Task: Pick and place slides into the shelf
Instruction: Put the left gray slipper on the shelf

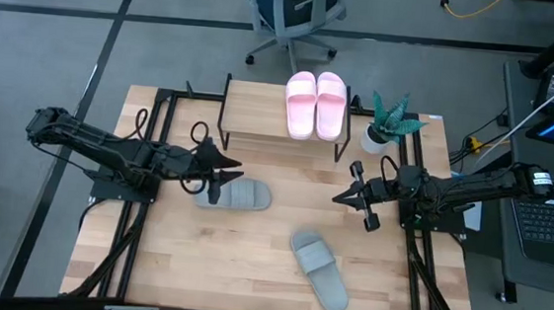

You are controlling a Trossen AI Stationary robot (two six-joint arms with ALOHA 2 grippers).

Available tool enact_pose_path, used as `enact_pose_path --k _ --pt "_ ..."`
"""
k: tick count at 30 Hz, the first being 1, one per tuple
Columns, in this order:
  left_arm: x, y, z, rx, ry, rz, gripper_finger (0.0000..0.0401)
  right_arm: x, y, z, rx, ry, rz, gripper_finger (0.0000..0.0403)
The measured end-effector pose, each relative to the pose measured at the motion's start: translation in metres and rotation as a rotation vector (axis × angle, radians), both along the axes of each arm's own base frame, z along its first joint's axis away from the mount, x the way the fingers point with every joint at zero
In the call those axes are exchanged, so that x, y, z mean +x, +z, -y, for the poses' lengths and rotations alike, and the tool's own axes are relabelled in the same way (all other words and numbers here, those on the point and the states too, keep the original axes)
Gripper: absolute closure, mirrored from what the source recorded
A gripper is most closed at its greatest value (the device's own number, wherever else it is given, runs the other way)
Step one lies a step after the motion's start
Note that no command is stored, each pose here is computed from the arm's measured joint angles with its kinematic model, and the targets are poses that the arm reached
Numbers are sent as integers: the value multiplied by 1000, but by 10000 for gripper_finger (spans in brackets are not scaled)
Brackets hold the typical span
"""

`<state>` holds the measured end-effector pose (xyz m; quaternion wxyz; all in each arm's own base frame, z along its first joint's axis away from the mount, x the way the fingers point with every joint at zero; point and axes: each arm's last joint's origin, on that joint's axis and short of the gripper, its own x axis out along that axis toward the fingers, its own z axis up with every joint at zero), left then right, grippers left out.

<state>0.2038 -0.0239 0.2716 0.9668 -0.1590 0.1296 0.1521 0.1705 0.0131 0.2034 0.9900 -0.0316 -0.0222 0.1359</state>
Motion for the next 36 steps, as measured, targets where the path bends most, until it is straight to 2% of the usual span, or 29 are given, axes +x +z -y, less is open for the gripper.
enact_pose_path --k 3,7,13,23,27,31,36 --pt "3 -2 1 -42 -63 -10 267 0 0 0 0 0 0 386" --pt "11 -12 6 86 -146 -89 274 0 0 0 -2 0 2 386" --pt "34 -7 3 72 -92 -118 286 0 1 0 -14 -1 12 386" --pt "55 -3 11 88 -125 -307 290 0 0 0 -29 -1 9 386" --pt "62 4 13 122 -139 -393 290 0 0 0 -29 -1 7 386" --pt "75 14 15 132 -137 -406 290 0 0 0 -29 -1 8 386" --pt "93 14 18 215 -182 -460 290 0 0 0 -28 -1 11 386"
